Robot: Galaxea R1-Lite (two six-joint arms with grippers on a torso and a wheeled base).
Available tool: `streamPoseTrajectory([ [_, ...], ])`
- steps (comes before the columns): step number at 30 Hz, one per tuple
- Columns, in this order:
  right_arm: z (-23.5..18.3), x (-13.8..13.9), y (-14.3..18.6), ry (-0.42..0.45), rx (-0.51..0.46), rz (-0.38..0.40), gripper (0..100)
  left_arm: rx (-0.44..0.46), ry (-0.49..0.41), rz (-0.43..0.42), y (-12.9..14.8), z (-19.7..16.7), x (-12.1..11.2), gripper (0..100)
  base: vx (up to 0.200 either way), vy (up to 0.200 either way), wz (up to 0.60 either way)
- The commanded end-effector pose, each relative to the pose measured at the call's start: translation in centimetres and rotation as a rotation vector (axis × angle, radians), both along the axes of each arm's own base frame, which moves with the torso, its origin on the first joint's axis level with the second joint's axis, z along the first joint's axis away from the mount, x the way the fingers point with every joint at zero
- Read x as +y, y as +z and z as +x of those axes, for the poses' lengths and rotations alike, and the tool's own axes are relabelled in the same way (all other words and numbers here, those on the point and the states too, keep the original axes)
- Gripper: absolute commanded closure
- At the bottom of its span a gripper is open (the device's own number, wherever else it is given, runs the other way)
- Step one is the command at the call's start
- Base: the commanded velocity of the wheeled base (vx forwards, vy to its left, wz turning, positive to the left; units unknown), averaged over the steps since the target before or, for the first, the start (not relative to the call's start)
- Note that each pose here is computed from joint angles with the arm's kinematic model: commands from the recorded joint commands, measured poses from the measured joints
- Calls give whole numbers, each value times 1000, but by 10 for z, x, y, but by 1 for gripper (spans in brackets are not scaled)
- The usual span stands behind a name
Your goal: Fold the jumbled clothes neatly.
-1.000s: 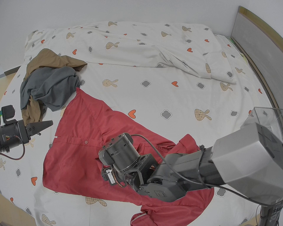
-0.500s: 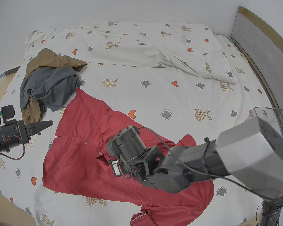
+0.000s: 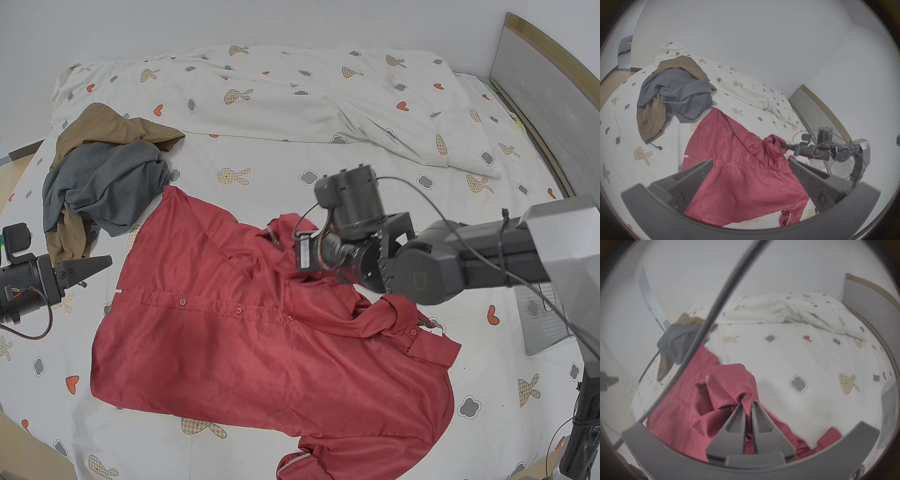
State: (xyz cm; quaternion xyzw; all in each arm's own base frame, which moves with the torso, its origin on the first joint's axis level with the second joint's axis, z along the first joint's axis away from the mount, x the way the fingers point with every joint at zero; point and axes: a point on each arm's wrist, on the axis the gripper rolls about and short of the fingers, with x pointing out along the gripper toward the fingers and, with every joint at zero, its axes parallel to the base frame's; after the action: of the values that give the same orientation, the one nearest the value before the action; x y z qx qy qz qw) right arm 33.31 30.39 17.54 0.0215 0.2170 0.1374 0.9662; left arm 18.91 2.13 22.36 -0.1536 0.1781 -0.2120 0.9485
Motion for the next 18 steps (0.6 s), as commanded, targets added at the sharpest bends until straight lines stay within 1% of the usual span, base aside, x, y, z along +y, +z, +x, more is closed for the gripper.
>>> streamPoseTrajectory([
  [1, 18, -31, 35, -74, -76, 53, 100, 0, 0, 0, 0, 0, 0, 0, 0, 0, 0],
  [5, 29, -46, 39, -104, -94, 28, 100, 2, -2, -1, -1, 0, 0, 0, 0, 0, 0],
  [12, 38, -50, 45, -105, -129, 5, 100, 2, 0, -1, -1, 0, 0, 0, 0, 0, 0],
  [13, 42, -51, 49, -105, -148, -5, 100, 5, 0, -1, -1, 1, 0, 0, 0, 0, 0],
  [18, 58, -58, 47, -133, -165, -12, 100, 6, -2, -2, -2, 0, 0, 0, 0, 0, 0],
])
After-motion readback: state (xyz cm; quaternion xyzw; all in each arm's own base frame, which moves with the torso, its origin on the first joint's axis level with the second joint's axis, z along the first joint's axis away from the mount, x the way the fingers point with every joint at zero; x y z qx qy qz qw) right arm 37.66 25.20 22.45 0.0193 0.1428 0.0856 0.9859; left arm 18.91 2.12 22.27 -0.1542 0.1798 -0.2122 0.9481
